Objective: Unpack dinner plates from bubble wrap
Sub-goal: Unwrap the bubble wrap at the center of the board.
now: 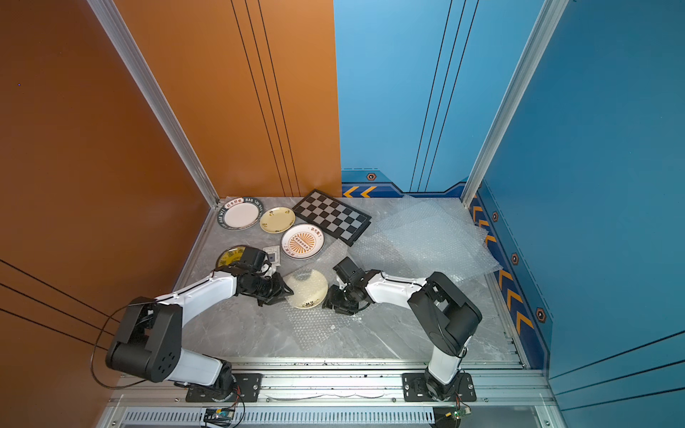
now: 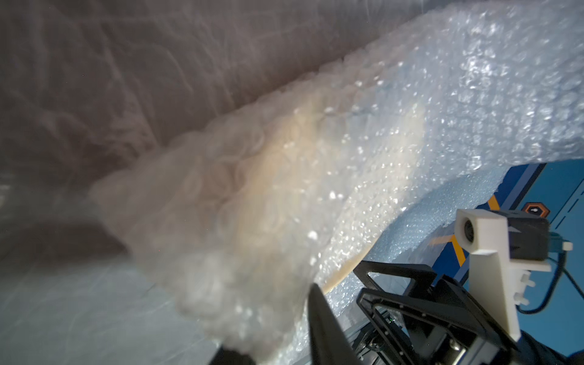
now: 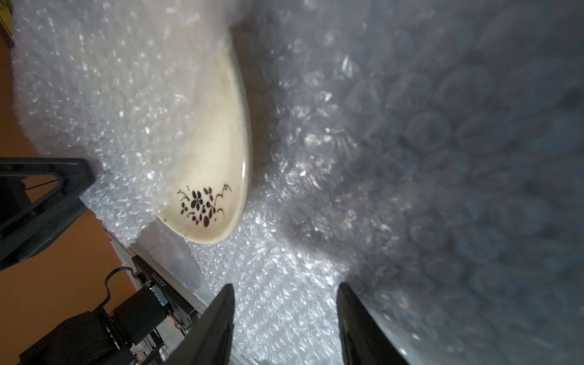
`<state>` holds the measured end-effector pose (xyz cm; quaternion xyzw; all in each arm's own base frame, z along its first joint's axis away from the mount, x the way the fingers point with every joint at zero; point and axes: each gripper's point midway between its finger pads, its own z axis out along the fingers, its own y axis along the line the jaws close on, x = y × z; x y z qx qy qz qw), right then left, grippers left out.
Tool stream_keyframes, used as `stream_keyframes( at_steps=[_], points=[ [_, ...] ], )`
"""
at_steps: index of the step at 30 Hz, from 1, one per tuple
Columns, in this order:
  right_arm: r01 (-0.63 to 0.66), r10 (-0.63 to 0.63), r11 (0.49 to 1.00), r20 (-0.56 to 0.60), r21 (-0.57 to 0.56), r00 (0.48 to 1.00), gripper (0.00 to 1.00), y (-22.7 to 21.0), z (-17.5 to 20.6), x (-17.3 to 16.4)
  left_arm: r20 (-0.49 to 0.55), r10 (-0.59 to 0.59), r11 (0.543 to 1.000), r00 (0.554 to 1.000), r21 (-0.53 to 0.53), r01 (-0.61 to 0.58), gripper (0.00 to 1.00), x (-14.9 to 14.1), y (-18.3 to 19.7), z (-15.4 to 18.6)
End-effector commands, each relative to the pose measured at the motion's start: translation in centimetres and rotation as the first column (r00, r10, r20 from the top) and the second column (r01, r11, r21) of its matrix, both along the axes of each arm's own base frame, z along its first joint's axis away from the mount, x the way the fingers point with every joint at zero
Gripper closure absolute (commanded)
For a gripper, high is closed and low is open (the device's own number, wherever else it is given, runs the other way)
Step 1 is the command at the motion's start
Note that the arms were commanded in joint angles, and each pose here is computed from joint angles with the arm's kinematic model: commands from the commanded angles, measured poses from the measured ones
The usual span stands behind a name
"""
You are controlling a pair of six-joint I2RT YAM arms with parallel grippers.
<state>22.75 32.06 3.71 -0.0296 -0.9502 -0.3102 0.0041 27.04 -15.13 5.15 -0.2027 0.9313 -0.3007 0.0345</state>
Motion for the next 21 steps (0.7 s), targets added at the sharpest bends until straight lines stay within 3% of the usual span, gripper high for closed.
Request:
stream_keyframes(
  at_steps=[1,6,13,21],
  points=[
    [-0.025,0.025,1.000,0.004,-0.009,1.000,0.46,-0.7,0.0,-0.5,0.025,0.001,1.000,1.000,-0.019,0.000,0.89,1.1,-0.5,0.6],
    [-0.031,0.031,0.999,0.001,-0.011,1.000,0.46,-0.8,0.0,-0.6,0.037,0.007,0.999,0.999,-0.043,-0.005,1.00,1.5,-0.7,1.4],
    [-0.031,0.032,0.999,0.027,-0.014,0.999,0.45,-0.9,0.7,-0.2,0.029,0.040,0.996,0.999,-0.078,-0.038,1.00,1.8,-0.4,2.0],
    [-0.024,0.025,1.000,0.036,-0.017,0.999,0.44,-1.4,0.8,0.1,0.040,0.154,0.973,0.987,-0.182,-0.144,1.00,4.1,0.3,3.3]
  ],
)
